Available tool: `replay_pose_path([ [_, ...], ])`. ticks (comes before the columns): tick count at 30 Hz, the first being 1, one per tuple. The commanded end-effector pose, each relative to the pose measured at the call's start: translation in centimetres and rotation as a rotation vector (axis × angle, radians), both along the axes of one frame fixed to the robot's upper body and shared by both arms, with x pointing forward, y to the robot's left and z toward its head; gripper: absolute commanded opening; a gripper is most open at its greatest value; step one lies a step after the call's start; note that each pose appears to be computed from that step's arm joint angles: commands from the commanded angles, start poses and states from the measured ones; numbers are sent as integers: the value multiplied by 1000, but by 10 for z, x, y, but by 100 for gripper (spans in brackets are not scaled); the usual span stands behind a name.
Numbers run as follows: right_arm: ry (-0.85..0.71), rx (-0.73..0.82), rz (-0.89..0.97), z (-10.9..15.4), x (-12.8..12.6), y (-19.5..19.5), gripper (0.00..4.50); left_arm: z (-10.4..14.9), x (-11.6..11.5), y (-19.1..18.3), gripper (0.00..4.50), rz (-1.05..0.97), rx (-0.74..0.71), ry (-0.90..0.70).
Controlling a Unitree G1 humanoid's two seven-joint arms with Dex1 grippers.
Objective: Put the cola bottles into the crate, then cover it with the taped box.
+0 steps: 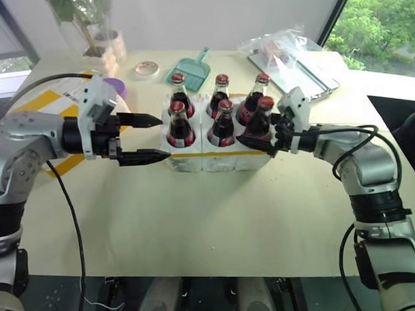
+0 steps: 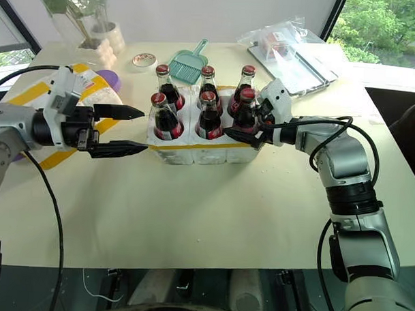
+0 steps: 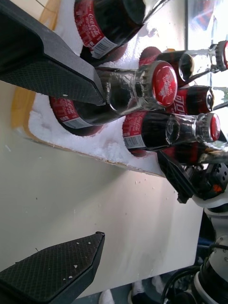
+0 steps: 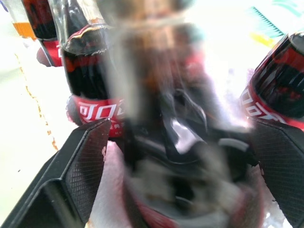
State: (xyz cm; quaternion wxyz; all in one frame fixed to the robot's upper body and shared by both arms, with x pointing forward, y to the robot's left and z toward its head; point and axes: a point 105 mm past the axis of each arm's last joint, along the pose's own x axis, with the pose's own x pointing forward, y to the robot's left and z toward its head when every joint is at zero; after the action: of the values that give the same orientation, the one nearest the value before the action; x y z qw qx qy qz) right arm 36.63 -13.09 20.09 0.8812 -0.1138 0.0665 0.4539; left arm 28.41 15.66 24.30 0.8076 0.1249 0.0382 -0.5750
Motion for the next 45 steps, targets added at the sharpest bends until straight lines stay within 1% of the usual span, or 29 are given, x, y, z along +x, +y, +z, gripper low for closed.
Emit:
replay_pose_path([
  [1, -35, 47, 33, 24, -7, -5, 439, 11, -5, 3, 450, 17, -3, -51],
  [3, -40, 81, 65, 37, -17, -11, 439, 12, -6, 7, 450, 43, 0, -57],
  [5, -53, 116, 104, 57, -31, -20, 439, 16, -8, 14, 450, 90, -1, -73],
  [8, -74, 124, 125, 76, -45, -34, 439, 21, -12, 26, 450, 161, -5, -96],
  [12, -92, 92, 113, 88, -56, -51, 439, 24, -16, 42, 450, 278, 1, -136],
  [15, -73, 39, 123, 90, -68, -64, 439, 27, -21, 69, 450, 465, 44, -197],
  [16, -74, 24, 134, 90, -71, -65, 439, 25, -23, 81, 450, 535, 80, -212],
  [18, -73, 31, 204, 94, -82, -58, 439, 7, -26, 135, 450, 820, 300, -228],
  [20, -69, 52, 270, 98, -91, -51, 439, -1, -34, 173, 450, 992, 482, -260],
  [21, -62, 66, 299, 99, -95, -49, 439, -4, -38, 186, 450, 1042, 552, -280],
  [25, -46, 77, 354, 99, -102, -43, 439, -16, -48, 221, 450, 1178, 735, -323],
  [26, -47, 77, 358, 99, -101, -42, 439, -20, -49, 230, 450, 1196, 814, -345],
  [27, -47, 80, 361, 99, -100, -41, 439, -27, -49, 236, 450, 1205, 860, -350],
  [29, -49, 86, 367, 101, -98, -39, 439, -37, -47, 245, 450, 1215, 903, -357],
  [32, -49, 90, 379, 103, -98, -36, 439, -57, -39, 254, 450, 1227, 933, -375],
  [36, -54, 58, 417, 106, -106, -32, 439, -81, -24, 259, 450, 1193, 988, -431],
  [38, -54, 58, 433, 110, -110, -32, 439, -92, -17, 259, 450, 1184, 976, -437],
  [42, -61, 50, 438, 113, -115, -32, 439, -104, -4, 258, 450, 1157, 978, -466],
  [45, -63, 55, 438, 114, -117, -32, 439, -108, 6, 258, 450, 1149, 983, -500],
])
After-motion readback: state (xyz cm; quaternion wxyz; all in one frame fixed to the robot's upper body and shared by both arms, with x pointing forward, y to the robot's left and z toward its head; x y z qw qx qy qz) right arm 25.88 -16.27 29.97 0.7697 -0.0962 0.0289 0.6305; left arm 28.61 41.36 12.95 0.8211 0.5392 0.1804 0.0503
